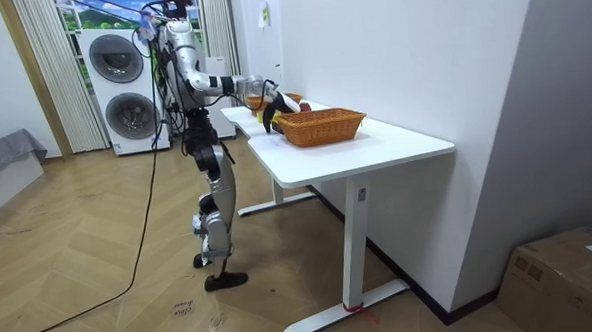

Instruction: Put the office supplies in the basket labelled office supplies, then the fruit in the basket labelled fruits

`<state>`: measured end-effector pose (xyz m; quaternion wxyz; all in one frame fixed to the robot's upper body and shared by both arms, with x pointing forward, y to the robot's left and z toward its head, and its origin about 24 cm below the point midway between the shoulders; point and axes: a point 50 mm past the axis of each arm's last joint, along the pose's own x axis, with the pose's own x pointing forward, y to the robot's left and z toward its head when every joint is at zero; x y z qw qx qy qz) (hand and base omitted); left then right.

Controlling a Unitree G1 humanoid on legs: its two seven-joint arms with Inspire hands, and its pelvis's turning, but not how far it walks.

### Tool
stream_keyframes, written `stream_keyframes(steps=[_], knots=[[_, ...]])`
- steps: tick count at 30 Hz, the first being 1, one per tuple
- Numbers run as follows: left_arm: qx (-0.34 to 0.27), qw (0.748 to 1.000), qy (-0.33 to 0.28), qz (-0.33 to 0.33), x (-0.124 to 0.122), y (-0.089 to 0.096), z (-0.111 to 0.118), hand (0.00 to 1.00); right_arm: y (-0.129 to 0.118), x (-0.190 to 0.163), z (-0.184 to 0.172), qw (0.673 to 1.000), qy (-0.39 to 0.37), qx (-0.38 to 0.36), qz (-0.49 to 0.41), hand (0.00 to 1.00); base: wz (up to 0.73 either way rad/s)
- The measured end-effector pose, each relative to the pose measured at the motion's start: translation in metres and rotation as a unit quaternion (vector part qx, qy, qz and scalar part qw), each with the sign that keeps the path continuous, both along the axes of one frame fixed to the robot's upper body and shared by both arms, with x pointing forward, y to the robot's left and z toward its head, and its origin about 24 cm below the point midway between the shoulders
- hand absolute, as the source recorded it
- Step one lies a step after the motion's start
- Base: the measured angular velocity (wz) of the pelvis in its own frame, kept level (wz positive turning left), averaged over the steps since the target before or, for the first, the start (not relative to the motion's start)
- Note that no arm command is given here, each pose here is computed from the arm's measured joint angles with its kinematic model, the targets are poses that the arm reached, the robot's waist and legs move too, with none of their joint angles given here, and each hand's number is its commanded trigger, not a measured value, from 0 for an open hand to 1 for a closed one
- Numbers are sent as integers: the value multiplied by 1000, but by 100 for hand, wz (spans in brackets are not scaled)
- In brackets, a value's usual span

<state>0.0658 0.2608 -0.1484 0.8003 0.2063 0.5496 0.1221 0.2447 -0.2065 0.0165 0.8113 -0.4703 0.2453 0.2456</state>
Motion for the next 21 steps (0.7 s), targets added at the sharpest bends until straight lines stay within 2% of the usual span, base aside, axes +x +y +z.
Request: stream_keyframes(steps=[6, 21], knots=[[8, 1000, 3, -21, 2, 3, 2, 0, 7, 3, 0, 1000, 8, -17, 12, 0, 1], [8, 999, 25, -18, -2, 8, 2, 0, 12, 4, 0, 997, 36, -63, 28, 0, 0]])
